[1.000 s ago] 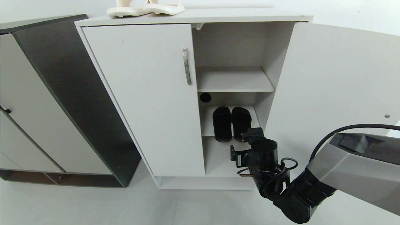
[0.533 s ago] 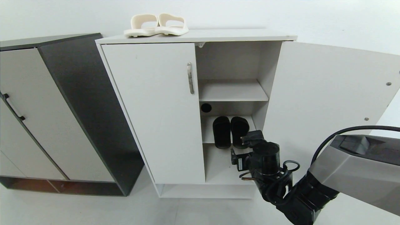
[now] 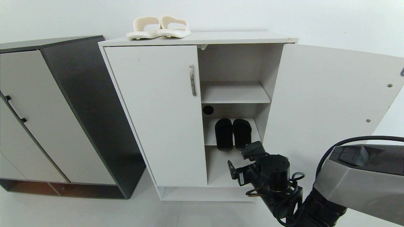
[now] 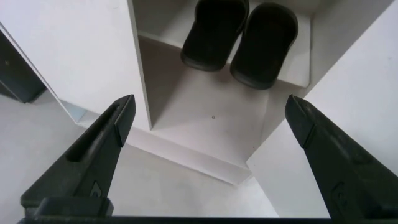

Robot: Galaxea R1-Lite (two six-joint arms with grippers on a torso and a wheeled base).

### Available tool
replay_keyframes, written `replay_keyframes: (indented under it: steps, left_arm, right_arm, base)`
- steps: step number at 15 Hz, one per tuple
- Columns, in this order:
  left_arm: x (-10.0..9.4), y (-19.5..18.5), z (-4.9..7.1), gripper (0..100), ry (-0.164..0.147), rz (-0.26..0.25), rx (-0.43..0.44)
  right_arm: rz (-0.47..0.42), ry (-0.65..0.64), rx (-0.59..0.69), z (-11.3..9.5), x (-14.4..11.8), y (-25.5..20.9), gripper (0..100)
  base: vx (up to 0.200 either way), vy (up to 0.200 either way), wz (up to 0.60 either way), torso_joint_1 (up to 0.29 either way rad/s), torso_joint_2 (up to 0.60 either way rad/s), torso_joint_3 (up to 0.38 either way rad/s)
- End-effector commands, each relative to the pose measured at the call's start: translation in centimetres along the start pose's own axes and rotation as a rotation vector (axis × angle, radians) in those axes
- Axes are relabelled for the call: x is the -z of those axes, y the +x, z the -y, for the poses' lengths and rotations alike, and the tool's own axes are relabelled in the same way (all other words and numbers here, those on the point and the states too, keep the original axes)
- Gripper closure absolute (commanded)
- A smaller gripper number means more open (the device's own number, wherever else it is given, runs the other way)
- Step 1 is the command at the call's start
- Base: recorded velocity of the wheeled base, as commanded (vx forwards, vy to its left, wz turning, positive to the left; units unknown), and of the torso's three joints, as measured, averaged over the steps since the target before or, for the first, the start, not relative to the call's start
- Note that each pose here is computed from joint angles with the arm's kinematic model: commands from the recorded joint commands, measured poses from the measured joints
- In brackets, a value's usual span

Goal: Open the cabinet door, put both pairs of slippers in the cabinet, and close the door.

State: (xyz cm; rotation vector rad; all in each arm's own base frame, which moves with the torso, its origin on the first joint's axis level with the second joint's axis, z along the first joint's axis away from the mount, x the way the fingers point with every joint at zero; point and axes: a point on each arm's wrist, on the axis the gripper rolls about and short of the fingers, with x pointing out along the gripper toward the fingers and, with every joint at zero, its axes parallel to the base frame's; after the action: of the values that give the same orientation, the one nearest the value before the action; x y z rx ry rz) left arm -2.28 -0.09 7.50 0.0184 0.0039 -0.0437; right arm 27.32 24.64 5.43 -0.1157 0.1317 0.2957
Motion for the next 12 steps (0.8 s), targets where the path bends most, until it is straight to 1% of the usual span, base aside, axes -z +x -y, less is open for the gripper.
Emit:
replay_keyframes:
  steps: [1,9,12]
  left_arm:
    - [0.0,0.01,0.0,100,0.0,-0.002,0.001]
    - [0.0,0.01,0.0,100,0.0,-0.002,0.001]
    - [0.0,0.01,0.0,100,0.0,-0.002,0.001]
  right_arm:
    - [-0.018,-0.009,-0.002,-0.05,0.68,0.12,0]
    - [-0.029,-0.011,-0.016,0.14,0.97,-0.11,0]
    - [-0.017,-0.003,-0.023,0.51,1.0,-0.18,0]
  base:
    - [0.0,0.0,0.0,0.0,0.0,0.0]
    - [0.0,0.2,0.0,0.003,0.0,0.001]
    - [0.0,0.2,0.0,0.004,0.0,0.005]
